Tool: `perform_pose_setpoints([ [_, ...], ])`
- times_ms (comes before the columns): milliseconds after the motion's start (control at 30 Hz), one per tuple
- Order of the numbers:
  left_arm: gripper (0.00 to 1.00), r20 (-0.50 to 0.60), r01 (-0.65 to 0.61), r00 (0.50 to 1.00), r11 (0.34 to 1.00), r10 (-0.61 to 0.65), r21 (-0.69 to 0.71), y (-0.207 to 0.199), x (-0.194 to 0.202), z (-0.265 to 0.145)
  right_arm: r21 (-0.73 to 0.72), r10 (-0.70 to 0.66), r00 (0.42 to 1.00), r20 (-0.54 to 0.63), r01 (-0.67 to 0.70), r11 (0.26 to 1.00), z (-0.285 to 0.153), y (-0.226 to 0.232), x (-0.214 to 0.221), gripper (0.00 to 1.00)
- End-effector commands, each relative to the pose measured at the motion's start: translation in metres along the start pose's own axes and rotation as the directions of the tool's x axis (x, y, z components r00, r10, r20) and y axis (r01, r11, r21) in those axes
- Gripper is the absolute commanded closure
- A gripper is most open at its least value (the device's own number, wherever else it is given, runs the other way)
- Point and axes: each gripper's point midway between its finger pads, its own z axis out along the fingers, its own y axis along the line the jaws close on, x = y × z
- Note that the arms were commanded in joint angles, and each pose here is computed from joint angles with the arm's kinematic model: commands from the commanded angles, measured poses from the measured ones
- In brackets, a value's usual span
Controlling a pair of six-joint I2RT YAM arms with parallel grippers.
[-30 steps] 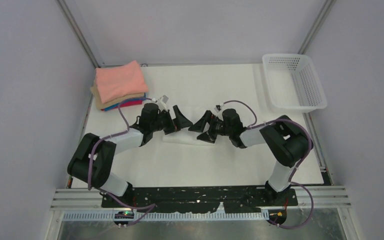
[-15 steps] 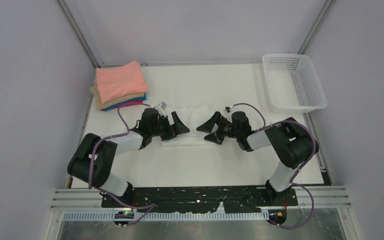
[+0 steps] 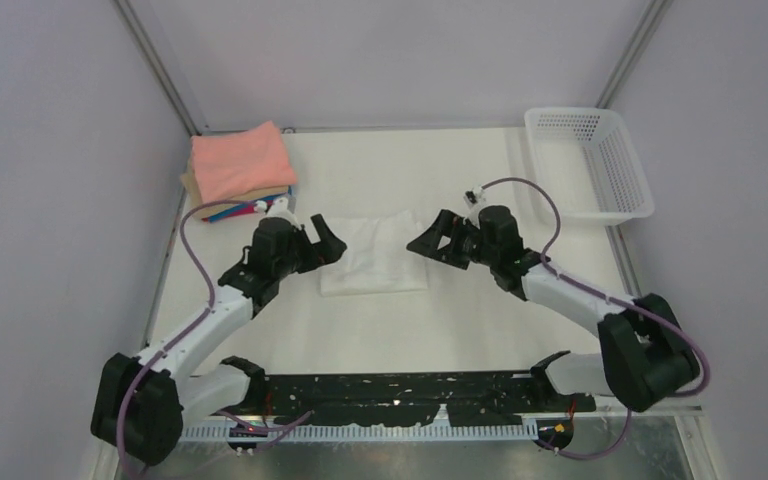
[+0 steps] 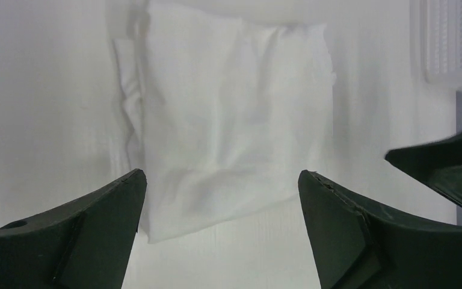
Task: Fold and stack the t-shirts
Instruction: Fold the long partially folded tshirt into a neat square, then put the neatly folded tshirt into the corner of the board with the left arm
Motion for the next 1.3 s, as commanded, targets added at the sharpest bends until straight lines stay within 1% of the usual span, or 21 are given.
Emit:
perform_pose_setpoints([
  [0,0.0,0.188,-0.011,0.981,0.975,0.054,-0.224,0.037,-0.048,-0.02,0.161,-0.241,0.927,0.287,0.201,0.966,-0.056,0.016,-0.062,0.05],
  [33,0.0,0.194,0.009,0.98,0.972,0.038,-0.233,0.042,-0.053,-0.018,0.216,-0.24,0.916,0.323,0.175,0.961,-0.064,0.004,-0.064,0.05],
  [67,0.0,0.174,0.038,0.985,0.97,0.005,-0.24,0.046,-0.055,-0.015,0.209,-0.24,0.896,0.374,0.171,0.963,-0.077,0.01,-0.071,0.05],
  [100,0.0,0.137,0.052,0.99,0.975,-0.023,-0.216,0.045,-0.055,-0.009,0.242,-0.241,0.885,0.398,0.152,0.958,-0.082,0.0,-0.071,0.05],
  [133,0.0,0.086,0.06,0.995,0.981,-0.045,-0.183,0.042,-0.055,-0.003,0.24,-0.234,0.871,0.433,0.14,0.961,-0.09,0.002,-0.075,0.05],
  [167,0.0,0.022,0.075,0.997,0.983,-0.073,-0.167,0.042,-0.053,0.003,0.264,-0.231,0.864,0.448,0.119,0.957,-0.093,-0.007,-0.075,0.05],
  [200,0.0,-0.031,0.087,0.995,0.983,-0.093,-0.164,0.041,-0.052,0.009,0.263,-0.234,0.853,0.467,0.118,0.957,-0.099,-0.005,-0.077,0.05],
  [233,0.0,-0.084,0.081,0.992,0.981,-0.097,-0.176,0.044,-0.049,0.016,0.277,-0.24,0.849,0.47,0.117,0.954,-0.101,-0.008,-0.077,0.05],
  [300,0.0,-0.145,0.065,0.985,0.979,-0.094,-0.192,0.048,-0.044,0.029,0.307,-0.265,0.84,0.473,0.125,0.944,-0.105,-0.011,-0.08,0.05],
  [333,0.01,-0.168,0.069,0.98,0.977,-0.104,-0.201,0.051,-0.041,0.035,0.332,-0.277,0.847,0.455,0.128,0.935,-0.106,-0.015,-0.078,0.05],
  [533,0.01,-0.262,0.072,0.957,0.978,-0.123,-0.196,0.057,-0.022,0.058,0.403,-0.315,0.85,0.421,0.136,0.905,-0.107,-0.028,-0.079,0.05],
  [633,0.04,-0.321,0.067,0.938,0.976,-0.133,-0.21,0.062,-0.002,0.063,0.442,-0.317,0.858,0.404,0.121,0.889,-0.105,-0.04,-0.079,0.05],
  [733,0.11,-0.367,0.043,0.92,0.967,-0.136,-0.252,0.067,0.013,0.067,0.454,-0.313,0.865,0.393,0.113,0.884,-0.103,-0.044,-0.08,0.05],
  [867,0.23,-0.407,-0.017,0.907,0.957,-0.108,-0.291,0.065,0.023,0.073,0.467,-0.307,0.871,0.385,0.103,0.878,-0.102,-0.051,-0.081,0.05],
  [967,0.36,-0.441,-0.05,0.892,0.945,-0.103,-0.323,0.062,0.031,0.077,0.48,-0.303,0.874,0.381,0.094,0.872,-0.102,-0.056,-0.081,0.05],
  [1033,0.47,-0.453,-0.088,0.886,0.923,-0.099,-0.375,0.066,0.036,0.076,0.484,-0.302,0.875,0.378,0.092,0.87,-0.102,-0.059,-0.081,0.05],
  [1067,0.5,-0.452,-0.113,0.888,0.911,-0.086,-0.396,0.068,0.036,0.076,0.485,-0.301,0.875,0.379,0.09,0.87,-0.103,-0.059,-0.081,0.05],
  [1133,0.64,-0.456,-0.154,0.887,0.885,-0.072,-0.44,0.073,0.038,0.077,0.49,-0.302,0.875,0.378,0.087,0.867,-0.103,-0.062,-0.081,0.05],
  [1167,0.7,-0.458,-0.161,0.887,0.887,-0.063,-0.433,0.069,0.036,0.081,0.495,-0.302,0.875,0.377,0.085,0.865,-0.103,-0.063,-0.081,0.05],
  [1267,0.98,-0.475,-0.18,0.879,0.892,-0.044,-0.415,0.059,0.038,0.091,0.504,-0.299,0.877,0.376,0.077,0.86,-0.104,-0.068,-0.081,0.05],
])
